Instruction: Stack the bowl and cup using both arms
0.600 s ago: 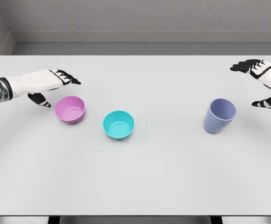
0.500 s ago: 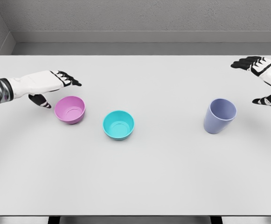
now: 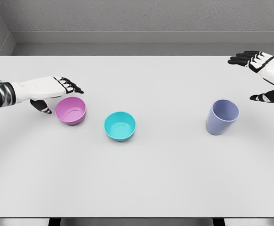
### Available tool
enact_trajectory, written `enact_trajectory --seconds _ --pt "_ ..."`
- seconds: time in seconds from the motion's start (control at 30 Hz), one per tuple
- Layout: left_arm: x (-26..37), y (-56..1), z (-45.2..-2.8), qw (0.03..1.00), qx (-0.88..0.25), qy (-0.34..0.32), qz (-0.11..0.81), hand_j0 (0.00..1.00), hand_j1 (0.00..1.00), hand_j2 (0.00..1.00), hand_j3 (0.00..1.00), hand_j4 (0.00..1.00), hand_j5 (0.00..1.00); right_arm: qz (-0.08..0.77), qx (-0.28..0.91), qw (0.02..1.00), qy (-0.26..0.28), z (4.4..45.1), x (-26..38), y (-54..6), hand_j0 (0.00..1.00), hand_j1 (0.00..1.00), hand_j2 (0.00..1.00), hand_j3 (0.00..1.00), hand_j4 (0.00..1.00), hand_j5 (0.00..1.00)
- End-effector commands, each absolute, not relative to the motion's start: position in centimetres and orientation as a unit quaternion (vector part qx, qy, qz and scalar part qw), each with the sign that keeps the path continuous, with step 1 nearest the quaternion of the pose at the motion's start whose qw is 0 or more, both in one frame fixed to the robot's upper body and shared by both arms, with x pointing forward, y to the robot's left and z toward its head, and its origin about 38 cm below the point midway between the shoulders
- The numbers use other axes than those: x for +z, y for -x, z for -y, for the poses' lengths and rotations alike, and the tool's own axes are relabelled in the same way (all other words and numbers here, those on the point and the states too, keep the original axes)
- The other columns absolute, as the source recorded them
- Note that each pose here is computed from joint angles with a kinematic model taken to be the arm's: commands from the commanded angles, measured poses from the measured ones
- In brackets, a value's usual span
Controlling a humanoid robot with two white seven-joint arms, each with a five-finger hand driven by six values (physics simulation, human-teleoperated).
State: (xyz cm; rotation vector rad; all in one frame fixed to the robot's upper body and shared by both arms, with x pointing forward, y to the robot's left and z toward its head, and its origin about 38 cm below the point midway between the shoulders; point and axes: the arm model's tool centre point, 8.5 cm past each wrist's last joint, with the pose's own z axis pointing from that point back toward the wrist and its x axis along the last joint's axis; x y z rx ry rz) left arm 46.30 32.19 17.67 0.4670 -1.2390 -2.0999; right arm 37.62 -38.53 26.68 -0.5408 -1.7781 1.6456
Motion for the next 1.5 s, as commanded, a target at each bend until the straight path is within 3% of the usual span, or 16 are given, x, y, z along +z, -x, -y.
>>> enact_trajectory --seconds 0.0,0.5,1.47 --pt "17.6 -45.8 -32.1 0.316 -0.808 -0.174 0.465 1.00 1.00 1.00 1.00 1.00 1.00 0.682 0.626 0.319 0.202 38.1 26.9 -37.5 1.00 1.00 1.00 1.00 1.00 1.00" --pt "17.5 -44.8 -29.6 0.280 -0.822 -0.156 0.470 1.00 1.00 1.00 1.00 1.00 1.00 0.682 0.625 0.318 0.206 38.3 27.2 -37.5 1.00 1.00 1.00 1.00 1.00 1.00" --pt "17.3 -44.7 -28.9 0.276 -0.825 -0.147 0.470 1.00 1.00 1.00 1.00 1.00 1.00 0.683 0.625 0.319 0.206 38.3 27.1 -37.5 1.00 1.00 1.00 1.00 1.00 1.00"
